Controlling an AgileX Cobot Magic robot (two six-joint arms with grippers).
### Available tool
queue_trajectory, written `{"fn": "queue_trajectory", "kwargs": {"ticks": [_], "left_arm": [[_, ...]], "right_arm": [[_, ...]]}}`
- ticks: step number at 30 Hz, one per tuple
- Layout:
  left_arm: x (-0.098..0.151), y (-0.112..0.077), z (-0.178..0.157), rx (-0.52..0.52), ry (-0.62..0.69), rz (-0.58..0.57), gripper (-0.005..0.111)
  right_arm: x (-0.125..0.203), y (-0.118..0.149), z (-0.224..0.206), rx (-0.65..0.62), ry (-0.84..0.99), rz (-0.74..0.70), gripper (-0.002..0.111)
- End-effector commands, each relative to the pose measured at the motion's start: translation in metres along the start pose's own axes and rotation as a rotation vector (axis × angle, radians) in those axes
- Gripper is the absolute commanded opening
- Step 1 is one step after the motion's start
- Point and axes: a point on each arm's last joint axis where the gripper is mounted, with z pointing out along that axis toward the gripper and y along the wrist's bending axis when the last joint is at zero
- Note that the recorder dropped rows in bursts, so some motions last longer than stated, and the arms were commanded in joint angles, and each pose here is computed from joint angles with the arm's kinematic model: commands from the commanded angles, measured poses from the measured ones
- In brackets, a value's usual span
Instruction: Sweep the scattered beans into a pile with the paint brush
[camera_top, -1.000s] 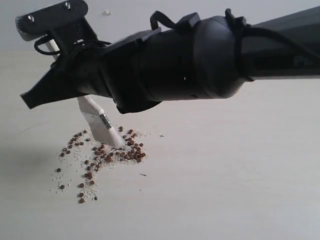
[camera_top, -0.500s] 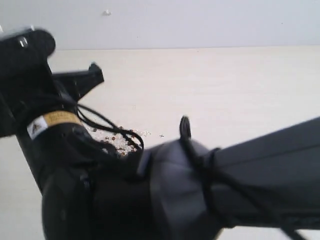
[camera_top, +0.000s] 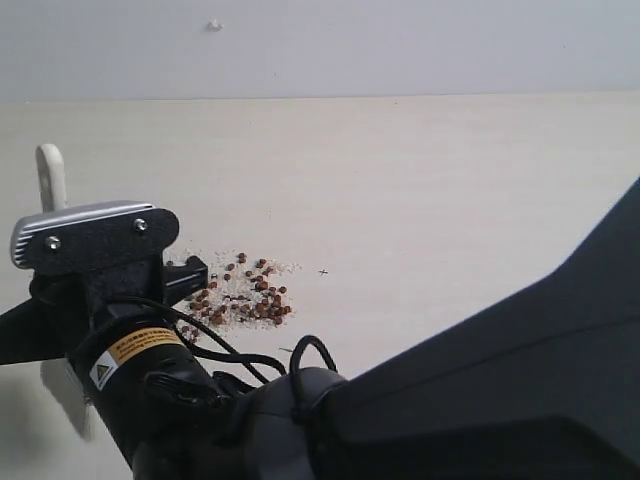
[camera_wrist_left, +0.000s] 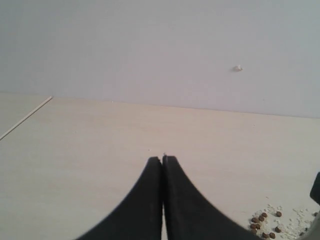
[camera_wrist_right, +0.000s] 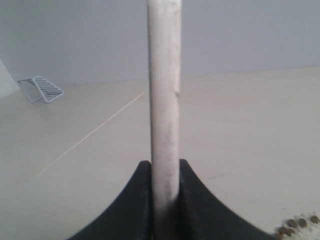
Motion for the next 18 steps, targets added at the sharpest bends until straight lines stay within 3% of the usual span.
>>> {"fn": "queue_trajectory", "kwargs": {"ticks": [1,10,18], "left_arm": [[0.000,0.000,-0.001,0.001,-0.004,-0.004,0.000],[0.000,0.000,-0.001,0.001,-0.004,-0.004,0.000],[0.000,0.000,-0.001,0.001,-0.004,-0.004,0.000]], "right_arm": [[0.004,-0.011,0.003,0.068,-0.025,0.046,0.000],[0.015,-0.017,0.016,0.043,-0.033,0.053,0.000],[0.014,-0.030,0.038,0.082,0.066,0.093,0.000]]}}
